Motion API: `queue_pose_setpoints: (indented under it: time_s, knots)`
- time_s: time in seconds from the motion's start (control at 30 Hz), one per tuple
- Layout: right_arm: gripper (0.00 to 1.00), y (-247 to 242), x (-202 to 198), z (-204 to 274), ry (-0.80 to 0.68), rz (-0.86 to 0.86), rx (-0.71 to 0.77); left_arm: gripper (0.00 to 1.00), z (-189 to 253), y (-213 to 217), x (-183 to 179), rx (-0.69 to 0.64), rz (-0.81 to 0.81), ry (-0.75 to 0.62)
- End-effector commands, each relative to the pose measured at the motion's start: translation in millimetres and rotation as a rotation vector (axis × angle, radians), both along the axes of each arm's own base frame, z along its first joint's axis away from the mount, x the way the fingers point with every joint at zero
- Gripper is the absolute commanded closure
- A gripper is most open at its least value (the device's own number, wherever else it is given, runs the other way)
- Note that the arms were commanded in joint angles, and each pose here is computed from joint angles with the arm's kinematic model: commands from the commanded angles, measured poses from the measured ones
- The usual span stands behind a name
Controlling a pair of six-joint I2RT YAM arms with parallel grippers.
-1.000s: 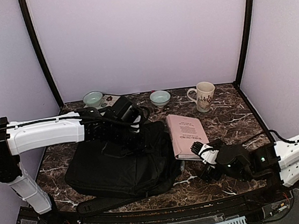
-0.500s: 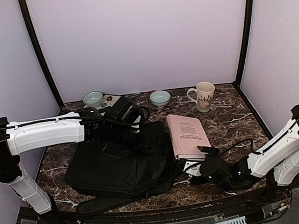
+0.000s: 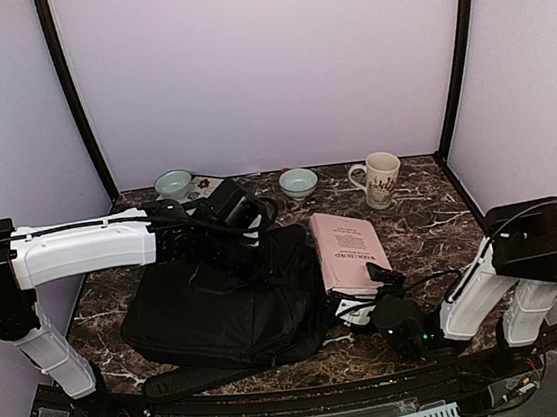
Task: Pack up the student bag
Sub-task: Pick up the book from the center of the board.
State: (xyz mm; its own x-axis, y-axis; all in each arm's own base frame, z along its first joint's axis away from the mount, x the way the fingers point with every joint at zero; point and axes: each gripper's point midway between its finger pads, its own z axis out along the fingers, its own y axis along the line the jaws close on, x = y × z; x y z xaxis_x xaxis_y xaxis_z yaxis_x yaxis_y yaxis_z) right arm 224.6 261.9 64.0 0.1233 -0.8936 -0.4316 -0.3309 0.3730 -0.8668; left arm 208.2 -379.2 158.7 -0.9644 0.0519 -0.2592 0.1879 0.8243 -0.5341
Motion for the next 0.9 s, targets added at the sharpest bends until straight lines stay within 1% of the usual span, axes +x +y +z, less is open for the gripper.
queue_pose_setpoints:
  time_s: [0.0,0.1,0.17,0.2,0.27,0.47,0.5,0.6,0.63,0.67,0.87]
  knots:
    - [0.00,0,11,24,-0.069,-0.022,0.090,1.00,29,-6,-6,-0.072,-0.030,-0.029]
    - [0.05,2,14,23,-0.069,0.001,0.088,1.00,30,-5,-7,-0.074,-0.031,-0.028]
    - [0.12,3,15,22,-0.078,0.012,0.079,1.00,30,-5,-7,-0.074,-0.032,-0.027]
    - [0.20,3,16,21,-0.082,0.016,0.074,1.00,30,-5,-8,-0.072,-0.033,-0.024]
    - [0.30,7,15,21,-0.090,0.037,0.068,1.00,28,-5,-9,-0.068,-0.037,-0.020]
    - [0.60,11,15,23,-0.089,0.064,0.075,1.00,29,-9,-8,-0.069,-0.048,-0.017]
    - [0.67,10,15,25,-0.093,0.061,0.074,1.00,30,-9,-7,-0.070,-0.049,-0.017]
    - [0.93,8,17,32,-0.110,0.043,0.073,1.00,29,-13,-7,-0.070,-0.058,-0.017]
    - [0.99,6,17,36,-0.117,0.032,0.078,1.00,29,-13,-6,-0.070,-0.058,-0.017]
    - [1.00,4,19,40,-0.125,0.018,0.085,1.00,29,-14,-6,-0.072,-0.058,-0.019]
    - [1.00,-5,21,80,-0.185,-0.071,0.154,1.00,34,-15,-4,-0.089,-0.053,-0.034]
